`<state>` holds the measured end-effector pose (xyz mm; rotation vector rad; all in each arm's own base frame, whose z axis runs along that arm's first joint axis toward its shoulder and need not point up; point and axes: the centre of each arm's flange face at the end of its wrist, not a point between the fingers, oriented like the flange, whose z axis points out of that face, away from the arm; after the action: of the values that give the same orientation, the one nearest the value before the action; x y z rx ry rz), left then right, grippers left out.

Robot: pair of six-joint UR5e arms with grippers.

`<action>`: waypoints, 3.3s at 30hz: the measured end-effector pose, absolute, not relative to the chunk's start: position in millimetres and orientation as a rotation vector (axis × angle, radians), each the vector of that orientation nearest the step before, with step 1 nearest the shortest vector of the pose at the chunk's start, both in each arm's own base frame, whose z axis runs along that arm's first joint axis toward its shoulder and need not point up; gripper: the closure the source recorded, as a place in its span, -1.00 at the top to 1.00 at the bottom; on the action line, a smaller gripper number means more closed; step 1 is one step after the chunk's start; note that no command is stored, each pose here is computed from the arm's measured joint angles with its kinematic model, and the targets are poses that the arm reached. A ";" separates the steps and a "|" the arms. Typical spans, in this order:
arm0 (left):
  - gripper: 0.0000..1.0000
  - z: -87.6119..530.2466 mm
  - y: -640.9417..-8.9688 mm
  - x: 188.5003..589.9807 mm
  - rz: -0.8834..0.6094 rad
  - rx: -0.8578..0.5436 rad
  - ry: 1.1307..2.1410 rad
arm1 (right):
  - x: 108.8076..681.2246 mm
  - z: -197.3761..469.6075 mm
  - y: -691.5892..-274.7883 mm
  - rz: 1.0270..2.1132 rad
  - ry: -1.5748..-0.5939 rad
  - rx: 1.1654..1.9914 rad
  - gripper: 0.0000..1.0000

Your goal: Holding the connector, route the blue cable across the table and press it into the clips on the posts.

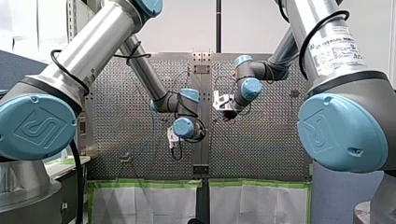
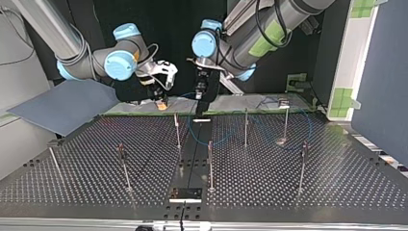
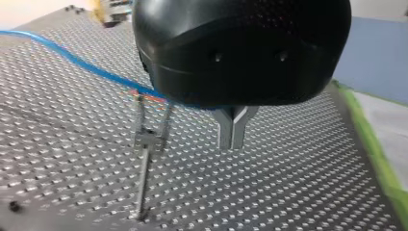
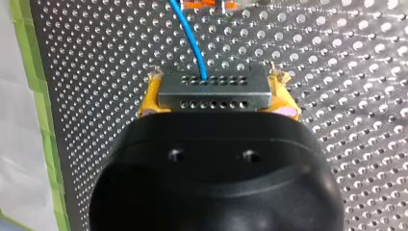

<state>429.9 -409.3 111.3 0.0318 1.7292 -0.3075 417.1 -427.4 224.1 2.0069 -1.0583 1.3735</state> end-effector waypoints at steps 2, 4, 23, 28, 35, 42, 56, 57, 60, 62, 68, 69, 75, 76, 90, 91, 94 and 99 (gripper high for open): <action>-1.00 116.9 -413.6 434.9 -0.321 0.021 1.709 | 417.3 223.1 -427.9 1.383 -1.054 2.002 -1.00; -1.00 121.7 -416.8 439.7 -0.332 0.012 1.692 | 417.2 222.9 -428.8 1.389 -1.053 1.998 -1.00; -1.00 127.4 -429.6 476.6 -0.402 -0.005 1.655 | 403.5 219.8 -453.9 1.457 -1.080 1.931 -1.00; -1.00 114.3 -437.3 484.2 -0.444 0.012 1.647 | 403.2 204.6 -460.4 1.466 -1.068 1.947 -1.00; -1.00 118.7 -439.3 495.9 -0.451 -0.011 1.622 | 402.1 176.5 -463.3 1.485 -1.057 1.982 -1.00; -1.00 123.1 -440.9 500.3 -0.456 -0.010 1.616 | 397.2 174.4 -473.6 1.525 -1.039 1.932 -1.00; -1.00 138.6 -452.5 510.3 -0.487 0.026 1.613 | 391.1 181.4 -498.6 1.644 -0.994 1.818 -1.00; -1.00 139.6 -452.9 511.1 -0.487 0.026 1.612 | 390.5 181.4 -499.8 1.647 -0.993 1.814 -1.00; -1.00 140.2 -452.6 513.4 -0.483 0.024 1.616 | 388.7 178.7 -502.7 1.653 -0.993 1.811 -1.00; -1.00 138.7 -451.9 514.9 -0.478 0.023 1.622 | 387.6 174.0 -504.5 1.652 -0.998 1.815 -1.00; -1.00 136.7 -451.1 517.3 -0.472 0.025 1.628 | 384.3 162.0 -507.6 1.643 -1.011 1.831 -1.00; -1.00 136.7 -451.2 517.3 -0.472 0.025 1.628 | 383.5 161.5 -508.3 1.642 -1.013 1.830 -1.00; -1.00 142.7 -451.2 524.9 -0.471 0.020 1.611 | 378.3 163.5 -516.1 1.641 -1.019 1.815 -1.00; -1.00 144.2 -451.0 526.9 -0.471 0.018 1.607 | 377.0 164.1 -518.0 1.641 -1.022 1.810 -1.00; -1.00 137.6 -438.1 558.2 -0.428 0.013 1.619 | 356.7 165.4 -540.8 1.644 -1.042 1.757 -1.00; -1.00 134.4 -438.3 560.0 -0.423 0.020 1.621 | 355.5 165.1 -541.8 1.643 -1.043 1.756 -1.00; -1.00 120.5 -438.2 565.8 -0.419 0.033 1.625 | 353.7 164.8 -543.1 1.641 -1.046 1.754 -1.00; -1.00 115.1 -437.9 576.8 -0.405 0.040 1.630 | 347.9 163.8 -547.5 1.636 -1.052 1.745 -1.00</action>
<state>576.8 -437.9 115.1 0.0405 1.6299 -0.4047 347.9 -547.5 163.8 1.7449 -1.0519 1.6364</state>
